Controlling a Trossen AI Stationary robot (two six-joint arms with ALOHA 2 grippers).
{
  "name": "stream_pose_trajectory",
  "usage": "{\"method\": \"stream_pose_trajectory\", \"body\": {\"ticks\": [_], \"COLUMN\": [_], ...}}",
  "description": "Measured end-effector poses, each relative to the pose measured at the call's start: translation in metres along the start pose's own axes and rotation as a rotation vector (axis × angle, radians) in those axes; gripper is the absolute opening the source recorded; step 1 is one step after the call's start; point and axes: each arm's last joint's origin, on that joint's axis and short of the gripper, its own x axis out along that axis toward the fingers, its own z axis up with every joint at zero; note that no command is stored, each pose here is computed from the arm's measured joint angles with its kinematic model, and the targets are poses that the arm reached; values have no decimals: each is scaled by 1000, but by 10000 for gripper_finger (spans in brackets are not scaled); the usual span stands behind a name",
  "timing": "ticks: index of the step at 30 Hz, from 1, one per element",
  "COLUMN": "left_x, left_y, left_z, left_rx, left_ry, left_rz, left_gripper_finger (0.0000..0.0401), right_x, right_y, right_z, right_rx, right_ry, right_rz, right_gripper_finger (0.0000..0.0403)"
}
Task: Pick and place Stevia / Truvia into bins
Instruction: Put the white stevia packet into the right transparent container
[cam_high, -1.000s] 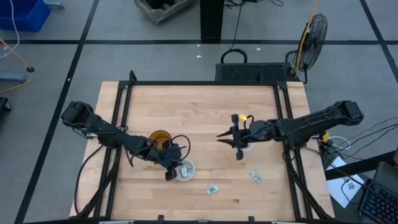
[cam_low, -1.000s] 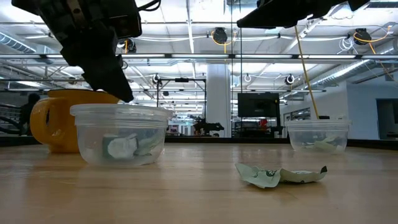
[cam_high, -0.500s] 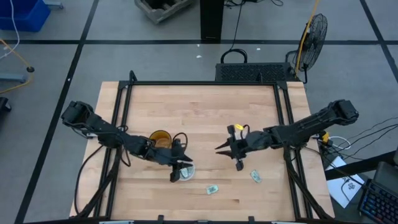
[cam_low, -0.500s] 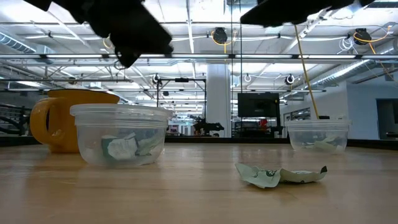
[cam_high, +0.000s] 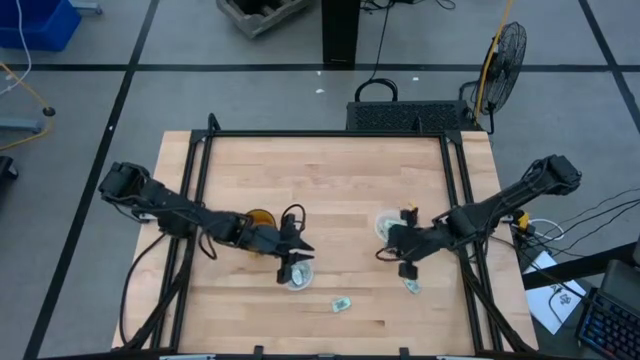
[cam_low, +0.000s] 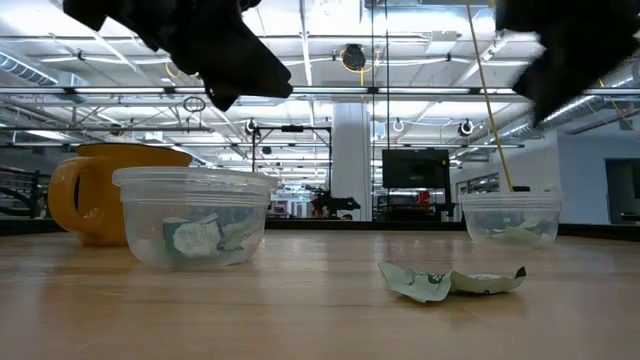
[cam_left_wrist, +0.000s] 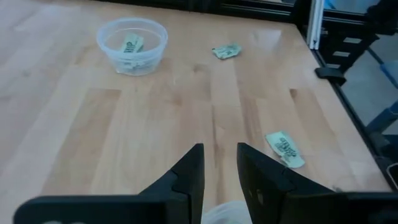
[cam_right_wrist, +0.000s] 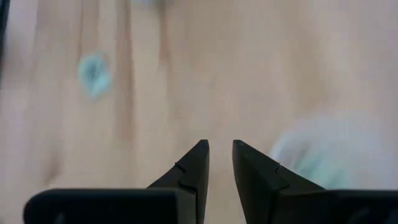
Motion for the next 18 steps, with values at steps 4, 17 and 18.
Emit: {"method": "stream_pose_trajectory", "body": {"ticks": [4, 17, 18], "left_x": [1, 2, 2], "left_y": [5, 17, 17], "left_z": [1, 4, 4], "left_rx": [8, 25, 31], "left_ry": [3, -3, -3], "left_rz": [-8, 29, 29], "left_gripper_finger": [99, 99, 99], "right_x": [-3, 41, 47], "right_y": [-3, -18, -19], "right_z": [-19, -69, -73], "right_rx": [377, 1012, 1037], "right_ry": [319, 541, 538], "right_rz": [66, 82, 121], "right_gripper_finger": [64, 64, 64]}}
